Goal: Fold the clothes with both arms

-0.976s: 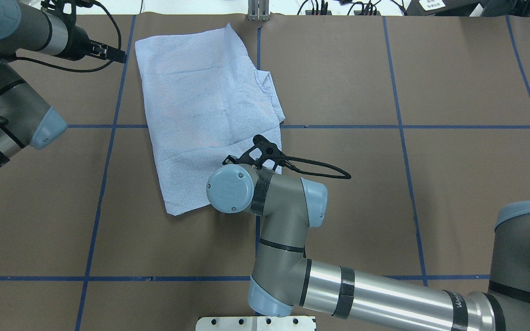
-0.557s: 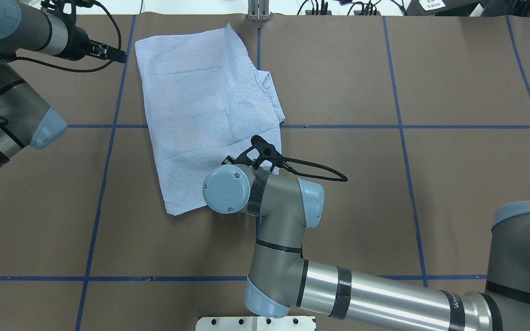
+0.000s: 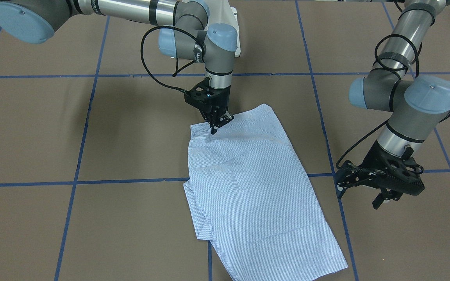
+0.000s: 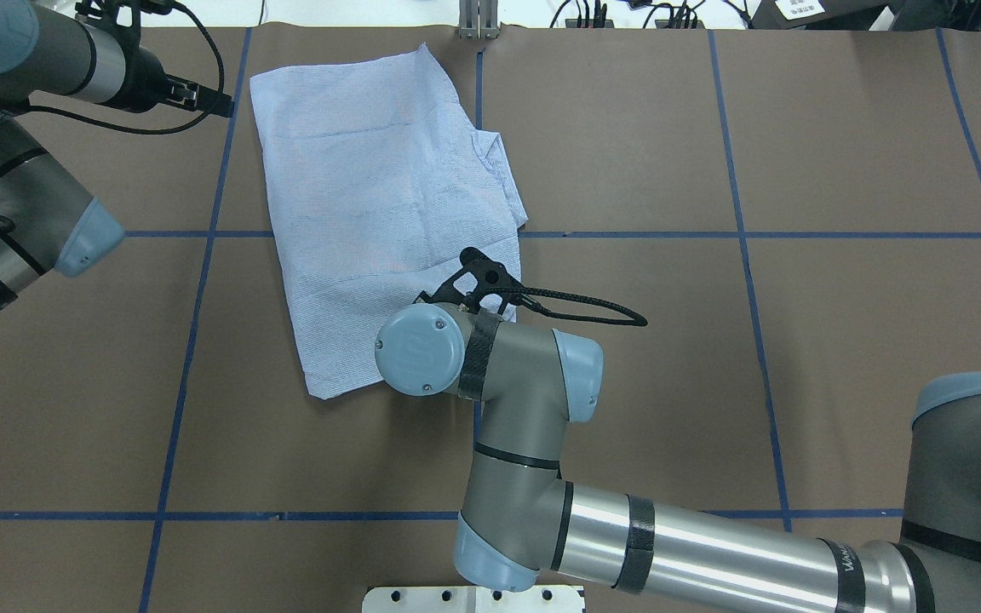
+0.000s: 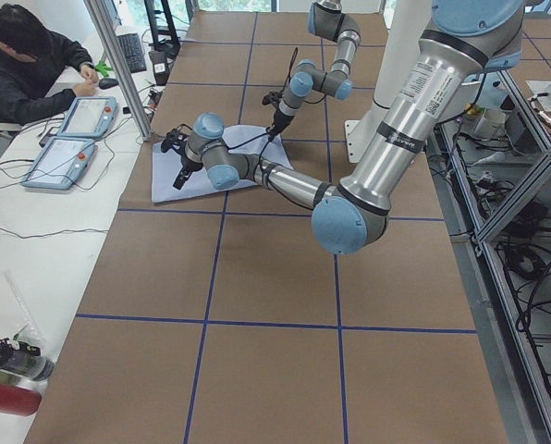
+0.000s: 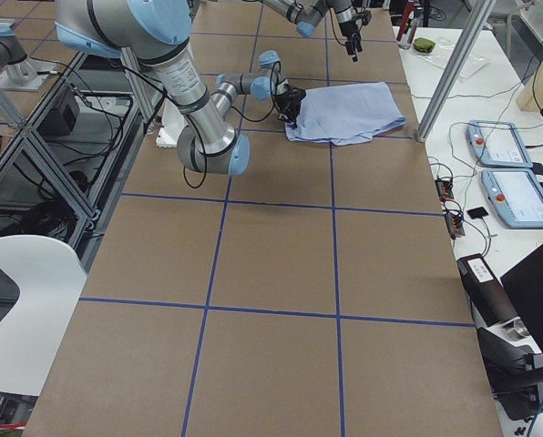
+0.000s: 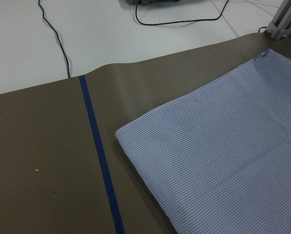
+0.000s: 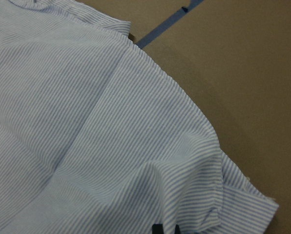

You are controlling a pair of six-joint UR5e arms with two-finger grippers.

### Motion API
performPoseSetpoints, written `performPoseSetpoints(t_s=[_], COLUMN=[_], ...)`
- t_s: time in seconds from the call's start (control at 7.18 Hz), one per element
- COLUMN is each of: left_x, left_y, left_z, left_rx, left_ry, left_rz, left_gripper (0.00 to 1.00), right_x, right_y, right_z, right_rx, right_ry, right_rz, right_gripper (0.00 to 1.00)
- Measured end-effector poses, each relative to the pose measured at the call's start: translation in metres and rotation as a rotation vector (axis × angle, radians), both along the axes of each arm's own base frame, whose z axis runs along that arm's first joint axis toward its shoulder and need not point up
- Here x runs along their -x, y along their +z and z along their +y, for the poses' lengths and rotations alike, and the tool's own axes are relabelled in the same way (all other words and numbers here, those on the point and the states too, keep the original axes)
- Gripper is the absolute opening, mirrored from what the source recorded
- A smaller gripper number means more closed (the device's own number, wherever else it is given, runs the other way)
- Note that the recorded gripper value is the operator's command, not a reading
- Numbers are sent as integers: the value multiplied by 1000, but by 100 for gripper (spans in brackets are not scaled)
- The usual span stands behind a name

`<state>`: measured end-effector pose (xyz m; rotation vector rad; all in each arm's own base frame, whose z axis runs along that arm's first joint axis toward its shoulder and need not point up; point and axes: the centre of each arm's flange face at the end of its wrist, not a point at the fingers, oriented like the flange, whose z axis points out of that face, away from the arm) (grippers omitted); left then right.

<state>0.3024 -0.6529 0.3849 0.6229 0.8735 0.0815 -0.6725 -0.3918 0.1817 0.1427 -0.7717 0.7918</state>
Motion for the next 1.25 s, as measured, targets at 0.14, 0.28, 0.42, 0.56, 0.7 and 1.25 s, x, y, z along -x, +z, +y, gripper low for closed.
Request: performPoseSetpoints(t_s=[0.14,0.28,0.42,0.56,0.7,1.25], left_x=[0,-1,0,0,0,0], left_y=[0,0,1,2,3,3], left_z=[0,0,1,1,2,2], left_rx=[0,1,2,3,4,4], left_ry=[0,0,0,0,0,0], left_rz=[0,0,0,-1,-1,-1], left_gripper=[100,100,100,100,100,100], right_x=[-9,-22,-32,-38,-40,-34], right_y=[-4,-4,1,9,19,30], right_z=[-1,-2,-1,0,0,3], right_rx=[-28,-46,-57,-61,-64,-54], right_ry=[-38,-66,-85,-93,-91,-56], right_rz=[33,63,86,97,94,38], right_gripper=[100,100,100,99,97,92])
